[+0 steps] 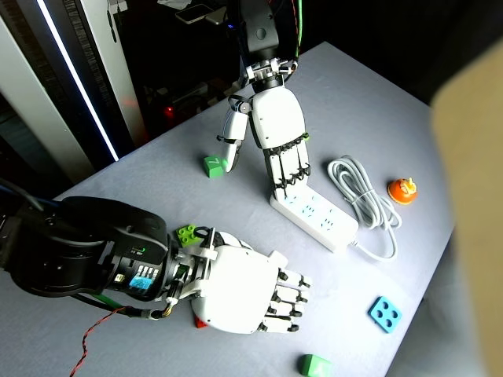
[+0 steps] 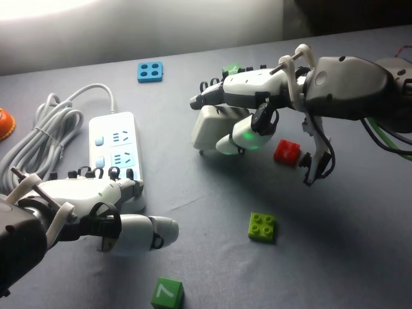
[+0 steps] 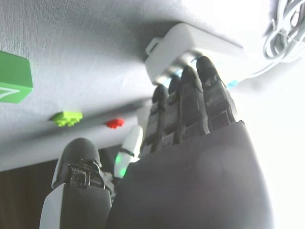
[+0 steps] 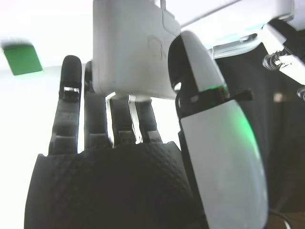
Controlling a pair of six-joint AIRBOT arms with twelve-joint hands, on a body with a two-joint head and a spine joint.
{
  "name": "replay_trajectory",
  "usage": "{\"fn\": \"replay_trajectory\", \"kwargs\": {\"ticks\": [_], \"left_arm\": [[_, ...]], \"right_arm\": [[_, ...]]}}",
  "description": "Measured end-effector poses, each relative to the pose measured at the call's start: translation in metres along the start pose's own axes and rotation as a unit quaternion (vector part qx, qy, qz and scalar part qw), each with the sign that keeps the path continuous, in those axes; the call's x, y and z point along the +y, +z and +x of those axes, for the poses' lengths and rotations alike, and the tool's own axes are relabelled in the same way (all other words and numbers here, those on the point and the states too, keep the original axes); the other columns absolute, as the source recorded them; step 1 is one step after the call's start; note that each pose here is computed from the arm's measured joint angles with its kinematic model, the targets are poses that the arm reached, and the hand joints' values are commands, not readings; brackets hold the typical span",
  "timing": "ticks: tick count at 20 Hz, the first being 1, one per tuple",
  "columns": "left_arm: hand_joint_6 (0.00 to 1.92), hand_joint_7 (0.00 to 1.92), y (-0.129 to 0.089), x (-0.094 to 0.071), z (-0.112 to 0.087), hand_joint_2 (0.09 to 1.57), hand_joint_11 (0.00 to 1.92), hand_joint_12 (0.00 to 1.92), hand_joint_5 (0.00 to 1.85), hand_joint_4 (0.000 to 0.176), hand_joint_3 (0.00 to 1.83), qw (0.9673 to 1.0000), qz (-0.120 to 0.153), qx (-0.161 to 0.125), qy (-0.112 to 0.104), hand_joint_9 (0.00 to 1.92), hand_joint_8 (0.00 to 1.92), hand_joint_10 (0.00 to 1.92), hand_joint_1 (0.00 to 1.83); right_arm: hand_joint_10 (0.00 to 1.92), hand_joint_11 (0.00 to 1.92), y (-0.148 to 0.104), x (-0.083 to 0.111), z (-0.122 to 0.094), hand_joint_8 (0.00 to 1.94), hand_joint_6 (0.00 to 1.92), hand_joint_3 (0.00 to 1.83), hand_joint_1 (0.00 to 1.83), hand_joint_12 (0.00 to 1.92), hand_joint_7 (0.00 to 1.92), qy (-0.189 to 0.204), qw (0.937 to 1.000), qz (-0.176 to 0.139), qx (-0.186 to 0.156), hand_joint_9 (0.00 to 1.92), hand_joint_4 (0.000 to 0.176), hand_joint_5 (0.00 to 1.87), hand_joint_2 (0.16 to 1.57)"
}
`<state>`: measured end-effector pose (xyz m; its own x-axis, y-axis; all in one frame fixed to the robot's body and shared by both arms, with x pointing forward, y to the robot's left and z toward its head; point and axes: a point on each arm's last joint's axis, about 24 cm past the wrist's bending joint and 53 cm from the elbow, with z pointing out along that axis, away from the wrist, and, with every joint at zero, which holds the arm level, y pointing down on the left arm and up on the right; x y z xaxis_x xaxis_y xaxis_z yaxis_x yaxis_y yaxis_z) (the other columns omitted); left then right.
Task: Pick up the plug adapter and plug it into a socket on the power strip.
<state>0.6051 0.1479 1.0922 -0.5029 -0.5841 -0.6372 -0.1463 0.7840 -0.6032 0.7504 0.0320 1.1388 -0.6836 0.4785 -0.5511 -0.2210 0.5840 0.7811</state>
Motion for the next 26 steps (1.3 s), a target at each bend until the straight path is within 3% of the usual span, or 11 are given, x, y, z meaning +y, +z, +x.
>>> {"fn": "replay_trajectory", "kwargs": {"ticks": [12, 13, 15, 17, 19, 20, 21, 22, 24, 25, 26], "left_arm": [[0.0, 0.08, 0.0004, 0.0003, -0.0011, 1.22, 0.0, 0.37, 0.1, 0.0, 0.0, 1.0, 0.0, -0.001, 0.001, 0.13, 0.0, 0.0, 0.0], [0.0, 0.05, 0.0004, 0.0003, -0.0011, 1.22, 0.0, 0.29, 0.07, 0.0, 0.0, 1.0, 0.0, -0.001, 0.001, 0.11, 0.0, 0.0, 0.0], [0.0, 0.04, 0.0004, 0.0004, -0.0009, 1.22, 0.0, 0.29, 0.07, 0.0, 0.0, 1.0, 0.0, -0.001, 0.0, 0.11, 0.0, 0.0, 0.0], [0.01, 0.08, 0.0004, 0.0003, -0.0009, 1.21, 0.0, 0.37, 0.11, 0.0, 0.0, 1.0, 0.0, -0.001, 0.0, 0.14, 0.01, 0.01, 0.0], [0.0, 0.09, 0.0004, 0.0002, -0.0011, 1.21, 0.0, 0.35, 0.1, 0.0, 0.0, 1.0, 0.0, -0.001, 0.001, 0.15, 0.01, 0.01, 0.0], [0.0, 0.09, 0.0004, 0.0002, -0.0011, 1.21, 0.0, 0.35, 0.1, 0.0, 0.0, 1.0, 0.0, -0.001, 0.001, 0.15, 0.0, 0.0, 0.0], [0.0, 0.11, 0.0004, 0.0002, -0.0012, 1.22, 0.0, 0.4, 0.1, 0.0, 0.0, 1.0, 0.0, -0.002, 0.001, 0.17, 0.01, 0.01, 0.0], [0.0, 0.11, 0.0004, 0.0001, -0.0013, 1.21, 0.0, 0.41, 0.1, 0.0, 0.0, 1.0, 0.0, -0.002, 0.001, 0.17, 0.01, 0.01, 0.0], [0.0, 0.1, 0.0008, 0.0002, -0.0022, 1.22, 0.0, 0.41, 0.1, 0.0, 0.0, 1.0, 0.0, -0.003, 0.002, 0.16, 0.0, 0.0, 0.0], [0.0, 0.1, 0.0008, 0.0001, -0.0022, 1.22, 0.0, 0.43, 0.1, 0.0, 0.0, 1.0, 0.001, -0.003, 0.002, 0.16, 0.0, 0.0, 0.0], [0.0, 0.11, 0.0008, 0.0001, -0.0022, 1.22, 0.0, 0.43, 0.1, 0.0, 0.0, 1.0, 0.001, -0.003, 0.002, 0.17, 0.01, 0.01, 0.0]], "right_arm": [[0.0, 0.0, 0.0005, -0.0022, -0.0036, 0.0, 0.01, 0.0, 0.94, 0.74, 0.21, 0.0, 1.0, 0.002, -0.005, 0.21, 0.0, 0.26, 1.19], [0.01, 0.0, 0.0008, -0.0018, -0.0032, 0.01, 0.03, 0.0, 0.98, 0.81, 0.26, 0.0, 1.0, 0.002, -0.004, 0.23, 0.0, 0.37, 1.17], [0.0, 0.0, 0.0009, -0.0014, -0.0036, 0.01, 0.01, 0.0, 0.99, 0.8, 0.27, 0.0, 1.0, 0.001, -0.005, 0.23, 0.0, 0.35, 1.18], [0.02, 0.0, 0.0009, -0.0014, -0.0037, 0.01, 0.01, 0.0, 1.02, 0.93, 0.32, 0.0, 1.0, 0.001, -0.006, 0.3, 0.0, 0.36, 1.17], [0.02, 0.16, 0.0009, -0.0014, -0.0044, 0.01, 0.06, 0.0, 1.13, 0.98, 0.51, 0.0, 1.0, 0.001, -0.007, 0.48, 0.0, 0.68, 1.14], [0.01, 0.3, 0.0009, -0.0014, -0.0049, 0.0, 0.94, 0.0, 1.13, 0.96, 0.67, 0.0, 1.0, 0.001, -0.008, 0.6, 0.0, 0.82, 1.18], [0.03, 0.38, 0.0009, -0.0015, -0.0049, 0.01, 1.25, 0.0, 1.11, 0.98, 0.73, 0.001, 1.0, 0.001, -0.008, 0.68, 0.0, 0.76, 1.22], [0.03, 0.47, 0.001, -0.0015, -0.0041, 0.01, 1.35, 0.0, 1.09, 1.0, 0.8, -0.001, 1.0, 0.001, -0.007, 0.78, 0.0, 0.72, 1.25], [0.04, 0.51, 0.0013, -0.001, -0.0035, 0.02, 1.37, 0.0, 1.09, 1.02, 0.84, -0.001, 1.0, 0.001, -0.006, 0.84, 0.0, 0.71, 1.25], [0.07, 0.65, 0.0015, -0.0008, -0.0033, 0.9, 1.33, 0.02, 1.16, 1.05, 0.86, -0.002, 1.0, 0.001, -0.006, 0.99, 0.0, 0.79, 1.2], [0.09, 0.7, 0.0016, -0.0006, -0.0031, 1.12, 1.33, 0.0, 1.17, 1.08, 0.85, -0.002, 1.0, 0.001, -0.006, 1.05, 0.01, 0.78, 1.21]]}}
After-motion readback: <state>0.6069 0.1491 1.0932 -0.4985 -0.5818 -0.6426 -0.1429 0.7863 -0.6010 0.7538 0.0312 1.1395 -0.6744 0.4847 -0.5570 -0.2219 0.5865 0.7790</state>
